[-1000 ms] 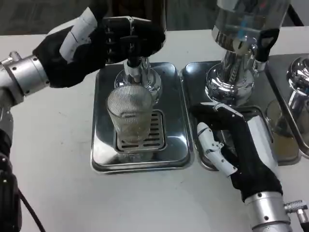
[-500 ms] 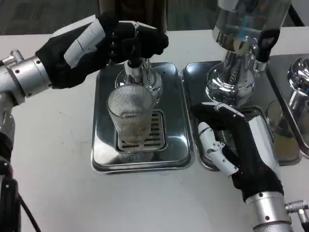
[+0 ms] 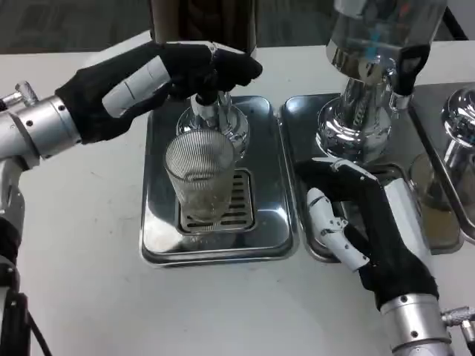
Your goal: Grasp the cup under the faucet to collect the drink, then remove the cup.
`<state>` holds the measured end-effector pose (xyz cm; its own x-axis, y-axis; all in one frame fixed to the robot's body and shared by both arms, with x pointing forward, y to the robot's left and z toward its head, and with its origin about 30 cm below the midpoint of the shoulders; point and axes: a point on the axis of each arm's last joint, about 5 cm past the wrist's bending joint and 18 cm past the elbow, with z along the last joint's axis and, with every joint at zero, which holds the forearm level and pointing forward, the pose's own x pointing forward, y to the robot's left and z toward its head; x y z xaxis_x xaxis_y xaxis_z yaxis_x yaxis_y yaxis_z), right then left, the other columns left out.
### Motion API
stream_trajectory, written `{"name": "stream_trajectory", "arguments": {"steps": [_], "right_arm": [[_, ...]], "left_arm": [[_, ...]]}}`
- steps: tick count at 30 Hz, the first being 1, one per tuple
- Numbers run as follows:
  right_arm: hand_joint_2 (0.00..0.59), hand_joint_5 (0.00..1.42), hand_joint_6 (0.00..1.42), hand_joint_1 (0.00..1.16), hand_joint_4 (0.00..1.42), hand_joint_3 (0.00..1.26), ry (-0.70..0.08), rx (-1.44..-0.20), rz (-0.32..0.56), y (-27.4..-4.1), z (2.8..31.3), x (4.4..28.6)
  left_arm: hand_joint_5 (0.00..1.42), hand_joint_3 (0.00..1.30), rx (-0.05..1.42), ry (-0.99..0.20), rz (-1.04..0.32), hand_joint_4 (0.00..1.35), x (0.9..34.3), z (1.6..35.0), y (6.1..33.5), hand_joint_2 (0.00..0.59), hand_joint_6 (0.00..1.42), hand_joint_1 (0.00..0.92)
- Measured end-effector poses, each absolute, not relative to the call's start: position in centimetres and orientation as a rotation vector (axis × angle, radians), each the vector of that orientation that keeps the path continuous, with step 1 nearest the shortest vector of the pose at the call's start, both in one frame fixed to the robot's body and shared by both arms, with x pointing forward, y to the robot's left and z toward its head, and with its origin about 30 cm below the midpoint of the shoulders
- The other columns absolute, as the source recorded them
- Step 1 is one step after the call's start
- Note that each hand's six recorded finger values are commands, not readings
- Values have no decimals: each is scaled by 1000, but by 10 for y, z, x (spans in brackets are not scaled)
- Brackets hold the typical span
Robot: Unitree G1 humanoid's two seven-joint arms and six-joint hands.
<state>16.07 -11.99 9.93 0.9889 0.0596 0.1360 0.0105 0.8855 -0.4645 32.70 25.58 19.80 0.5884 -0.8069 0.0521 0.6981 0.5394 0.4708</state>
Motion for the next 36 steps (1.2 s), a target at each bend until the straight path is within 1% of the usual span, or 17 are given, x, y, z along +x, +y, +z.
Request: {"name": "stream_trajectory", "arguments": {"steps": [14,18,26,29,30,31,32,34,36], "right_arm": [[469,382,359,313,399,447,-144,-483,29,-121,99,161],[469,382,359,313,394,444,-143,-481,30,-121,99,161],[460,372,348,309,383,429,-145,-483,36,-122,100,162],[438,371,339,327,370,407,-145,-482,43,-122,101,163],[422,367,338,337,363,400,-144,-481,45,-123,101,163],[373,348,323,361,342,364,-141,-468,55,-123,101,164],[320,313,289,389,289,289,-136,-458,64,-123,102,164],[276,272,243,435,249,204,-124,-446,89,-124,102,166],[261,251,221,453,225,167,-117,-441,124,-126,103,168]], "left_arm": [[152,326,544,-330,-892,193,323,199,253,42,149,0],[141,319,601,-350,-887,182,322,201,252,41,149,0],[139,315,640,-376,-867,180,319,199,252,40,150,0],[139,307,652,-385,-860,172,318,198,252,45,150,0],[139,306,653,-386,-859,172,318,198,252,45,150,0],[139,306,660,-390,-856,172,318,198,252,45,150,0],[137,305,663,-392,-856,172,318,198,252,45,150,0],[134,305,667,-394,-853,171,317,198,251,45,150,0],[132,305,672,-397,-851,171,317,198,251,45,150,0]]}}
